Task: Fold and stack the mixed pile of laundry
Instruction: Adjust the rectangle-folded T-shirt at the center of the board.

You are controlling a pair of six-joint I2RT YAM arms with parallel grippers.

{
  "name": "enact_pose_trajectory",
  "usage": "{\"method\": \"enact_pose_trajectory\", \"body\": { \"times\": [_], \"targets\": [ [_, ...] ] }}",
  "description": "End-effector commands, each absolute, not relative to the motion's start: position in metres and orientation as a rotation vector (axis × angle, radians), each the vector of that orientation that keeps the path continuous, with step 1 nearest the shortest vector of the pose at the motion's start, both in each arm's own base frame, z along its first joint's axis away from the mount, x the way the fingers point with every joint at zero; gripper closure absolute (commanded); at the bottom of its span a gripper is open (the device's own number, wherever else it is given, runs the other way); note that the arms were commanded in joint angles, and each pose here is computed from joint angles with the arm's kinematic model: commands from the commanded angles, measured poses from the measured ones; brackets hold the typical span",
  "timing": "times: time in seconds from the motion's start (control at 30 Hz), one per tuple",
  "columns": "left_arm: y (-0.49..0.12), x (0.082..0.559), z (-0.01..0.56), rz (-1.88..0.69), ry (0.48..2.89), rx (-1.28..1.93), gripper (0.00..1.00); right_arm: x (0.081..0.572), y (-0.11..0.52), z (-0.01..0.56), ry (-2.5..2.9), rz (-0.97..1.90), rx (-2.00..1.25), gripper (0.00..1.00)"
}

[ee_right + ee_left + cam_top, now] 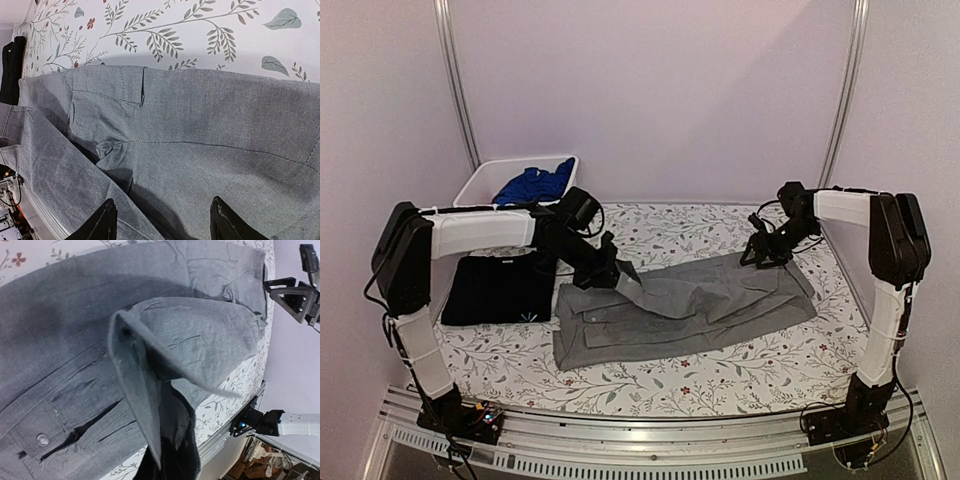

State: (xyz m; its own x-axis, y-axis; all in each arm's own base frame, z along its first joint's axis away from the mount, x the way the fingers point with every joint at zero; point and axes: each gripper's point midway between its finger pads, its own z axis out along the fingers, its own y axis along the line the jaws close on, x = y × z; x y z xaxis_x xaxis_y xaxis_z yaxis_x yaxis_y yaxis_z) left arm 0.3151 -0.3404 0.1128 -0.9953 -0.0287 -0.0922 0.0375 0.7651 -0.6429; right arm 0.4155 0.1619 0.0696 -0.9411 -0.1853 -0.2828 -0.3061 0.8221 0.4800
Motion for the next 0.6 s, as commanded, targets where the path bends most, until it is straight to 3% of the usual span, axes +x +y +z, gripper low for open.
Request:
{"method": "enact_pose_trajectory", "body": {
  "times": [0.0, 0.23, 0.3, 0.43, 0.47, 0.5, 0.57],
  "targets": [
    [-0.319, 0.307, 0.11, -1.01, 2.896, -0.108, 1.0, 0.42, 0.161, 0.067, 2.79, 0.767, -0.386, 0.38],
    [-0.294, 0.304, 0.074, -0.854, 2.921, -0.148, 1.0, 0.421, 0.16, 0.077, 2.77, 0.754, -0.394, 0.4],
    [-0.289, 0.3, 0.061, -0.812, 2.937, -0.133, 0.96, 0.422, 0.16, 0.083, 2.753, 0.747, -0.397, 0.4],
    [-0.288, 0.301, 0.059, -0.822, 2.863, -0.041, 0.76, 0.421, 0.164, 0.1, 2.707, 0.774, -0.416, 0.41],
    [-0.288, 0.302, 0.063, -0.825, 2.828, 0.002, 0.68, 0.419, 0.164, 0.105, 2.7, 0.775, -0.42, 0.41],
    [-0.286, 0.303, 0.072, -0.818, 2.785, 0.032, 0.55, 0.418, 0.163, 0.107, 2.695, 0.771, -0.422, 0.41],
    [-0.277, 0.309, 0.087, -0.762, 2.71, 0.061, 0.41, 0.416, 0.165, 0.115, 2.669, 0.771, -0.436, 0.41]
  ]
}}
